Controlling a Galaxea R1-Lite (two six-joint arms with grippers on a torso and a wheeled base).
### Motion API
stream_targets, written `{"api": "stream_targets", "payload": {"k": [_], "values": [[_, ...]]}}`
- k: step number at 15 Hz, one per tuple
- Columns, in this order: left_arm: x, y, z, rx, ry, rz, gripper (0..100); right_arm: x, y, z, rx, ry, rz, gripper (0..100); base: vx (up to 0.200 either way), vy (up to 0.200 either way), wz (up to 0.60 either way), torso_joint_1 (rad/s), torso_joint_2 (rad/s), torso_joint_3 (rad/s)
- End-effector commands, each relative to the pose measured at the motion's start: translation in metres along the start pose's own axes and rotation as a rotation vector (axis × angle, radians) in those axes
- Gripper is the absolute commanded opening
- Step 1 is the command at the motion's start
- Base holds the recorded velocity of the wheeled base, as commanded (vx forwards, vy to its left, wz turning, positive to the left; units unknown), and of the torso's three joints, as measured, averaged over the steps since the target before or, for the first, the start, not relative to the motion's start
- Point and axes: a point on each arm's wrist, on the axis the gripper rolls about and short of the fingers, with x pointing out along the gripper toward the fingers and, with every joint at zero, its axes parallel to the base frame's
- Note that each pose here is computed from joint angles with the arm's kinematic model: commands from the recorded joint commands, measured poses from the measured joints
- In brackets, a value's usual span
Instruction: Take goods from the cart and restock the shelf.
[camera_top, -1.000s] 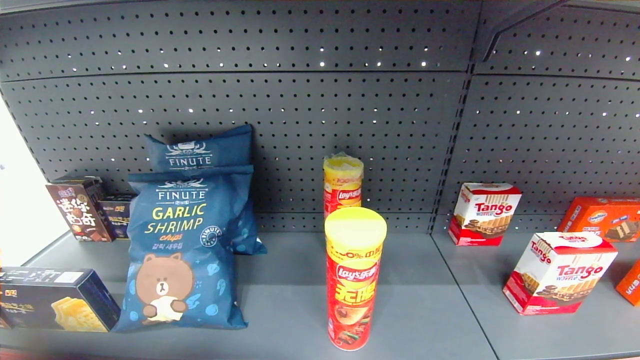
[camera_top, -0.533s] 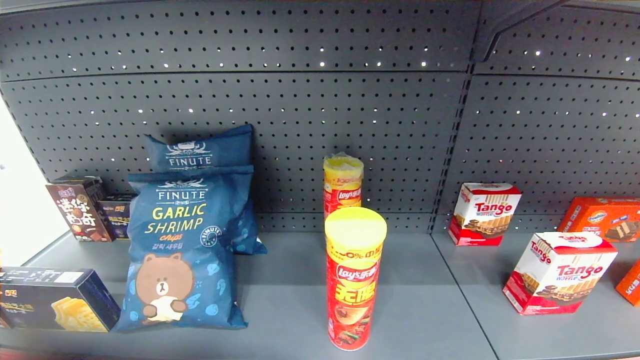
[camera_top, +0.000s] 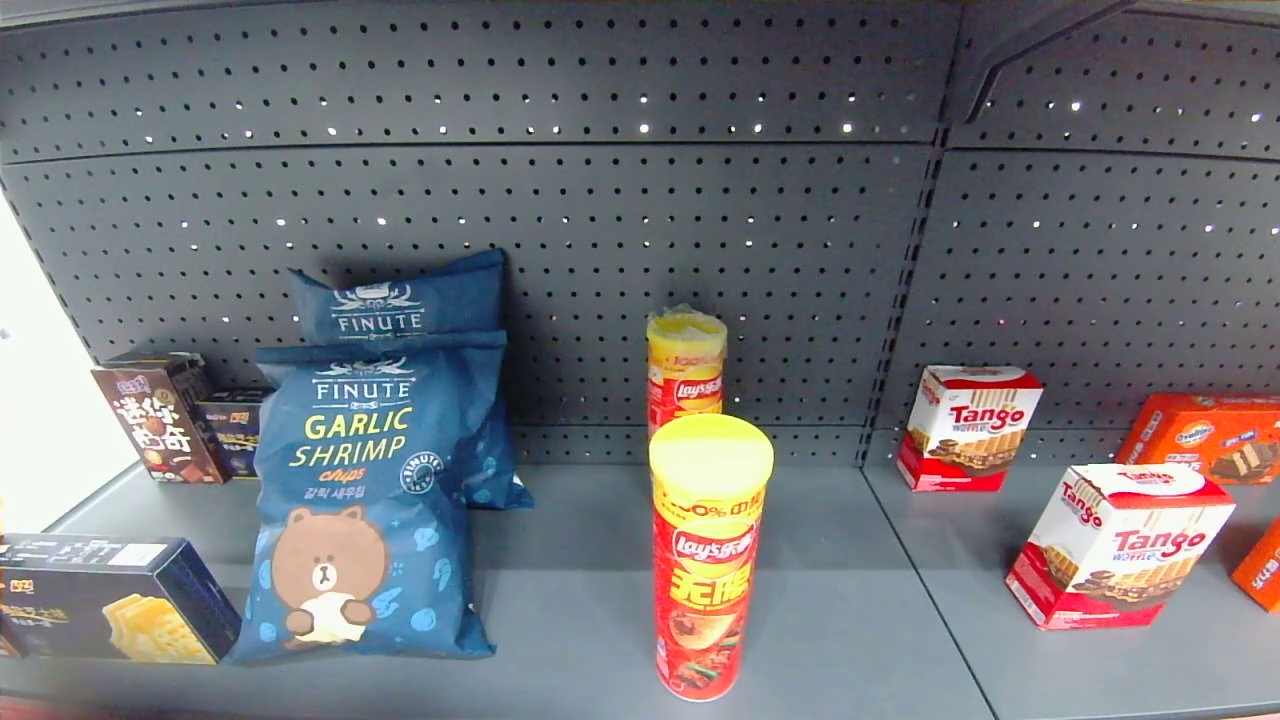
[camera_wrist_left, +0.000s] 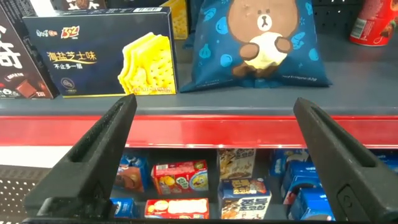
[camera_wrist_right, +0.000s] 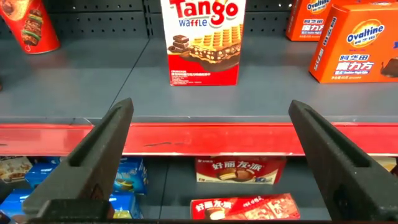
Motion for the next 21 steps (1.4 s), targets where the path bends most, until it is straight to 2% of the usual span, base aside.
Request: {"api": "stream_targets", "payload": {"k": [1, 21], "values": [[0.0000, 0.0000, 0.0000, -0.001, -0.001, 0.001, 100, 0.0001, 0.0000, 0.0001, 0.000, 0.001, 0.000, 100, 0.000, 0.000, 0.00, 0.000, 0.00, 0.000], [0.0000, 0.0000, 0.0000, -0.001, -0.001, -0.001, 100, 0.0001, 0.0000, -0.0001, 0.000, 0.002, 0.000, 100, -0.010, 0.000, 0.00, 0.000, 0.00, 0.000]]}}
